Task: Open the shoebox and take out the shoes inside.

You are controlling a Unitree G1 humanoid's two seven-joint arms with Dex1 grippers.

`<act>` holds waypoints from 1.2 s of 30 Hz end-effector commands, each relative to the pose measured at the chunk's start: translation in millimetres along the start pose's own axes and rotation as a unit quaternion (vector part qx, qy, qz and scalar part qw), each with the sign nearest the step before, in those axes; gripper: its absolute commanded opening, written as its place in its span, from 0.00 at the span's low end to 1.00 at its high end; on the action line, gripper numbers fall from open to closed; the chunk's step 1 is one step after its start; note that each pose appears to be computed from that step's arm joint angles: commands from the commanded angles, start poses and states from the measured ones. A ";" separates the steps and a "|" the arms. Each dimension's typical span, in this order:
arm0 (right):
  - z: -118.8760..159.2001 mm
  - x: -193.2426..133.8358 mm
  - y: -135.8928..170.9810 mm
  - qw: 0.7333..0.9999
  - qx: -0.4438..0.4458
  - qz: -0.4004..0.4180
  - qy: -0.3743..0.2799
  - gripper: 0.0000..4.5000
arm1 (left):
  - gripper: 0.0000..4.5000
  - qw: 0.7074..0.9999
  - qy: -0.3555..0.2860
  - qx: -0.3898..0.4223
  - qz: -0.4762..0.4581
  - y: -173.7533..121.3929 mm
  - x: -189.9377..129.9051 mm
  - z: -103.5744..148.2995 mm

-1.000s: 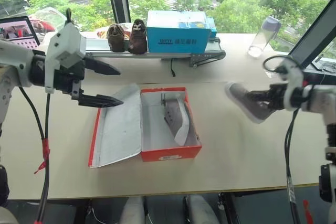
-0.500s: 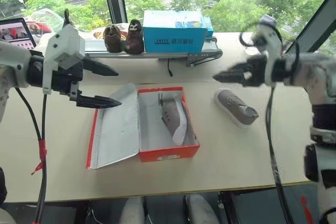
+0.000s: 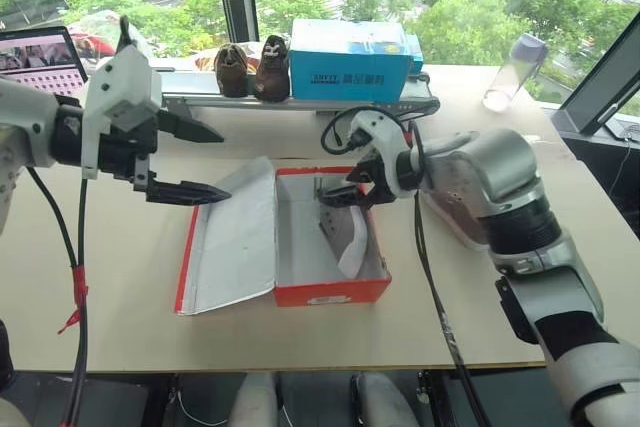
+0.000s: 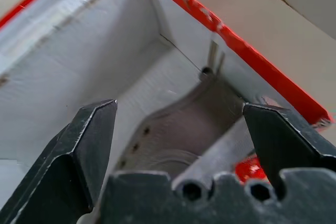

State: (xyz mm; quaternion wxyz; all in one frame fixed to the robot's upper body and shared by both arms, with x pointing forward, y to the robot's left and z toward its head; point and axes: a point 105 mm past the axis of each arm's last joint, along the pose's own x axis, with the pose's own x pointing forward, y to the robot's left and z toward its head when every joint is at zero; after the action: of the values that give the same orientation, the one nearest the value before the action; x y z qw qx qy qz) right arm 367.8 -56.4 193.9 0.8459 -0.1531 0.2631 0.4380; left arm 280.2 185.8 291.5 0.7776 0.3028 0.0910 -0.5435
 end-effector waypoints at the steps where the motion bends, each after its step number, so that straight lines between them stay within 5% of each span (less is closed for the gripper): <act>1: -7.0 -3.7 -23.6 0.999 0.000 -0.042 0.007 1.00 | 1.00 1.000 0.000 0.016 0.023 -1.7 -10.4 7.9; 18: -22.4 9.0 -5.5 0.999 -0.022 -0.021 0.033 1.00 | 1.00 0.999 0.003 0.017 0.027 -2.0 -8.1 6.5; 21: -23.4 10.9 -4.9 0.999 -0.018 -0.021 0.031 0.85 | 1.00 0.999 0.003 0.019 0.026 -1.9 -8.1 7.2; 32: -24.5 13.7 -8.0 0.999 -0.013 -0.030 0.030 0.02 | 1.00 0.999 0.006 0.021 0.025 -1.2 -9.7 8.7; 36: -15.1 12.6 -7.4 0.999 -0.014 -0.031 0.012 0.01 | 1.00 0.999 0.006 0.021 0.025 -0.6 -9.1 8.6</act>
State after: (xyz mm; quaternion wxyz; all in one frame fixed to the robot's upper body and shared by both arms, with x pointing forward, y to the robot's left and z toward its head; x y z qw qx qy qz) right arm 375.7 -60.0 176.0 0.8528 -0.1884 0.2602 0.4117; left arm 277.1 187.9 289.8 0.7839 0.3075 0.0961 -0.5307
